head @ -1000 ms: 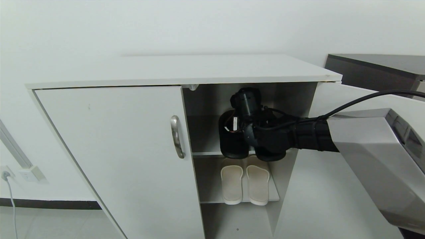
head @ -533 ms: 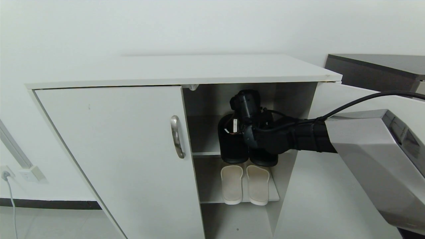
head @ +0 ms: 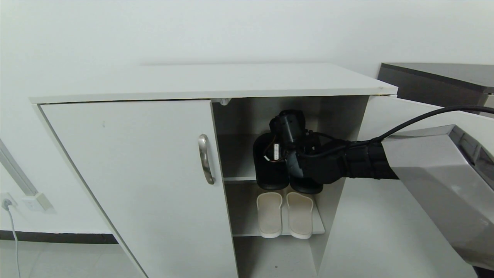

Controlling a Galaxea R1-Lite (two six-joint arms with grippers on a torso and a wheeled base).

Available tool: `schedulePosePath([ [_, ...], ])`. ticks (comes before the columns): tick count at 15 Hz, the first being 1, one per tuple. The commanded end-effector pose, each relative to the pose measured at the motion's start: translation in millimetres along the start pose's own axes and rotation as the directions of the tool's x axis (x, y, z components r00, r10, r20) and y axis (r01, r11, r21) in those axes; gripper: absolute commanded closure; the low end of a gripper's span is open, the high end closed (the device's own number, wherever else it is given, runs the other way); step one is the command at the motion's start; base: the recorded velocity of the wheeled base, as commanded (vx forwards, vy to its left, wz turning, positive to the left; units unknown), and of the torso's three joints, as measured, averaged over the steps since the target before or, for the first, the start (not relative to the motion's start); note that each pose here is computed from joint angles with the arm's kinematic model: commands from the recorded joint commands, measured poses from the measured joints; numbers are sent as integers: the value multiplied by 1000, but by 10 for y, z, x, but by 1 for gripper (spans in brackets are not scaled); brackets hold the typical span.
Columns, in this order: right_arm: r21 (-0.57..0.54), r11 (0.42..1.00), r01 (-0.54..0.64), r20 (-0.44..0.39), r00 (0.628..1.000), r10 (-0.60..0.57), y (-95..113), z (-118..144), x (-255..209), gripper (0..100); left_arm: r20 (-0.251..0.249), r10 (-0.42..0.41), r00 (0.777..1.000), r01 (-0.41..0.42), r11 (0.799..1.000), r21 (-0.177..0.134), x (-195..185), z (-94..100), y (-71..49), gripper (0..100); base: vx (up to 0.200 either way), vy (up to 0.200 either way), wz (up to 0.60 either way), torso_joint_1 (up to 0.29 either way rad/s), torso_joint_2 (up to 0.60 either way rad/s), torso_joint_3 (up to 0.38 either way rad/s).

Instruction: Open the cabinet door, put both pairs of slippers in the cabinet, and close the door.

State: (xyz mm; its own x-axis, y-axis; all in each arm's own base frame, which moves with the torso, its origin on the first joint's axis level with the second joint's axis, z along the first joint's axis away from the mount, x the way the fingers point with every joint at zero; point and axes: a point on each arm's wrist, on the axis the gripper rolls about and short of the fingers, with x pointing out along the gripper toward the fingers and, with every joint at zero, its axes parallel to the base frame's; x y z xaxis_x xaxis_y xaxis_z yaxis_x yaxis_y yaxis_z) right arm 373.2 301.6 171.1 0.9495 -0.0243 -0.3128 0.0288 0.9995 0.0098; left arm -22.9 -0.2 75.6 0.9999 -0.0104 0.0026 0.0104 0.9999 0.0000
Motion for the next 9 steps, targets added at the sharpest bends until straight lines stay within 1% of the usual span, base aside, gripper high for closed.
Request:
schedulePosePath([
  [1,3,1000,-14,9,1000,14,-13,59,-152,0,-1,0,1000,0,1000,-2,1,1,0,100,0,0,0,0,0,0],
  [4,-3,999,-33,11,999,33,-58,51,-359,0,-1,1,1000,-1,1000,-2,1,1,0,100,0,0,0,0,0,0],
  [7,-13,998,-66,12,998,66,-166,-22,-665,0,-1,1,1000,-1,1000,0,1,1,0,100,0,0,0,0,0,0],
  [9,-17,996,-86,16,996,86,-280,-101,-868,0,-1,1,1000,-1,1000,0,1,1,0,100,0,0,0,0,0,0],
])
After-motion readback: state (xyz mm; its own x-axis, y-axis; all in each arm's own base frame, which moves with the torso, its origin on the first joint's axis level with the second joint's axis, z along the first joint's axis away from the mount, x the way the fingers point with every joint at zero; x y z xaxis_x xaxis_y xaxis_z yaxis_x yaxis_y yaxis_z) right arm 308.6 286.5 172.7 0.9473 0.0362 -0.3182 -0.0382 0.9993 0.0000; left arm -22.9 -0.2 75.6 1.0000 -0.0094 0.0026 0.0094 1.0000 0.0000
